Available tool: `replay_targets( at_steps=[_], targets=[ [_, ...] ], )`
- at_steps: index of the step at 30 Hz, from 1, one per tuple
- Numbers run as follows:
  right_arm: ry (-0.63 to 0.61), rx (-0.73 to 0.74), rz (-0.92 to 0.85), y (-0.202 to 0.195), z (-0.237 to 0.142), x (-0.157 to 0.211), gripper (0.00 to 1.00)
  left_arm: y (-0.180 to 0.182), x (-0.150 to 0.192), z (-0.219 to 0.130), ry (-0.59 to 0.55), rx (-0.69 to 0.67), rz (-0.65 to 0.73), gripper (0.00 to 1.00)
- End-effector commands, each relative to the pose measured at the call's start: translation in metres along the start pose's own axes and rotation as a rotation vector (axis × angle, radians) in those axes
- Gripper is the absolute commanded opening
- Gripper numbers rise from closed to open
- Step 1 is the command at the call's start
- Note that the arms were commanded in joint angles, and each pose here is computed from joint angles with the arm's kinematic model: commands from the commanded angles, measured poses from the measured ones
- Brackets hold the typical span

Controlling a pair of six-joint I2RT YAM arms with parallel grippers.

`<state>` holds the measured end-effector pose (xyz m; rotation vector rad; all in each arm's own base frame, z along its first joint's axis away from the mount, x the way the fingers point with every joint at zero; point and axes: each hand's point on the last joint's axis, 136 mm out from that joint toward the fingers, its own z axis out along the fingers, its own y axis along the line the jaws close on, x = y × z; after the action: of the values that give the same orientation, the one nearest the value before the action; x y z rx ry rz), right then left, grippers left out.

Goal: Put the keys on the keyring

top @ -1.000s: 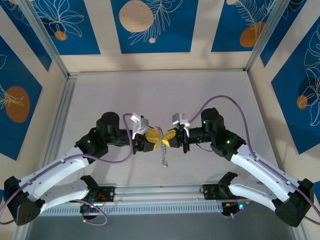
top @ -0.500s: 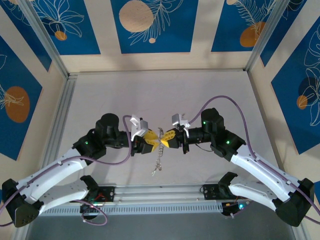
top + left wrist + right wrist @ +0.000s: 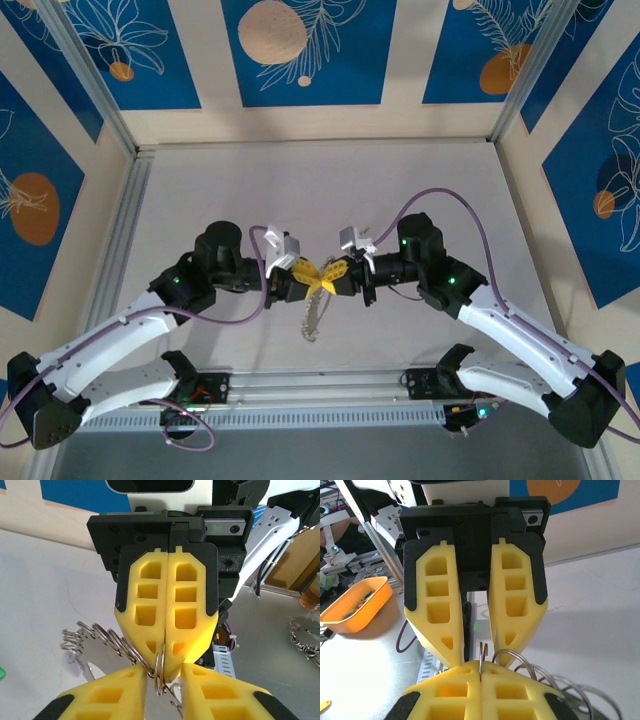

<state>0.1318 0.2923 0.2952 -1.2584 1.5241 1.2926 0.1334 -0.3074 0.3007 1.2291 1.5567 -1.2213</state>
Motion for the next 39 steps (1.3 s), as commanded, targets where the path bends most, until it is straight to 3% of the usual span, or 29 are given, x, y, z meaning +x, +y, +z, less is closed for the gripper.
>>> replay_targets(
  at_steps=[1,3,5,14,19,22,26,27,32,33,37,39],
  targets=[
    [-0.023,-0.052,-0.061,0.014,-0.001,-0.014,0.00,-0.010,-0.015,0.001,-0.025,0.048,0.051,0.21],
    [-0.023,-0.064,-0.076,0.016,-0.001,-0.014,0.00,-0.011,-0.016,0.001,-0.027,0.053,0.052,0.15],
    [-0.020,-0.074,-0.095,0.019,0.000,-0.012,0.00,-0.011,-0.017,0.001,-0.032,0.057,0.052,0.01],
    [-0.023,-0.069,-0.137,0.024,0.001,-0.006,0.00,-0.015,-0.016,-0.002,-0.046,0.065,0.063,0.00],
    [-0.029,-0.044,-0.134,0.022,-0.001,-0.007,0.08,-0.010,-0.017,-0.007,-0.060,0.010,0.082,0.00],
    [-0.034,-0.042,-0.135,0.022,-0.001,-0.005,0.01,-0.008,-0.018,-0.009,-0.063,0.000,0.080,0.00],
    [-0.038,-0.010,-0.138,0.018,-0.003,-0.006,0.00,-0.005,-0.014,-0.008,-0.036,-0.022,0.064,0.00],
    [-0.039,-0.001,-0.137,0.017,-0.003,-0.006,0.00,-0.003,-0.012,-0.009,-0.025,-0.034,0.064,0.01],
    [-0.034,0.025,-0.136,0.014,-0.004,-0.005,0.00,0.004,-0.009,-0.021,0.013,-0.129,0.105,0.45],
    [-0.035,0.029,-0.138,0.013,-0.004,-0.006,0.00,0.004,-0.010,-0.024,0.013,-0.144,0.115,0.50],
    [-0.025,0.046,-0.136,0.011,-0.004,-0.005,0.00,0.003,-0.016,-0.037,-0.005,-0.196,0.150,0.52],
    [-0.025,0.043,-0.142,0.013,-0.004,-0.005,0.00,-0.001,-0.019,-0.038,-0.008,-0.183,0.156,0.47]
  ],
)
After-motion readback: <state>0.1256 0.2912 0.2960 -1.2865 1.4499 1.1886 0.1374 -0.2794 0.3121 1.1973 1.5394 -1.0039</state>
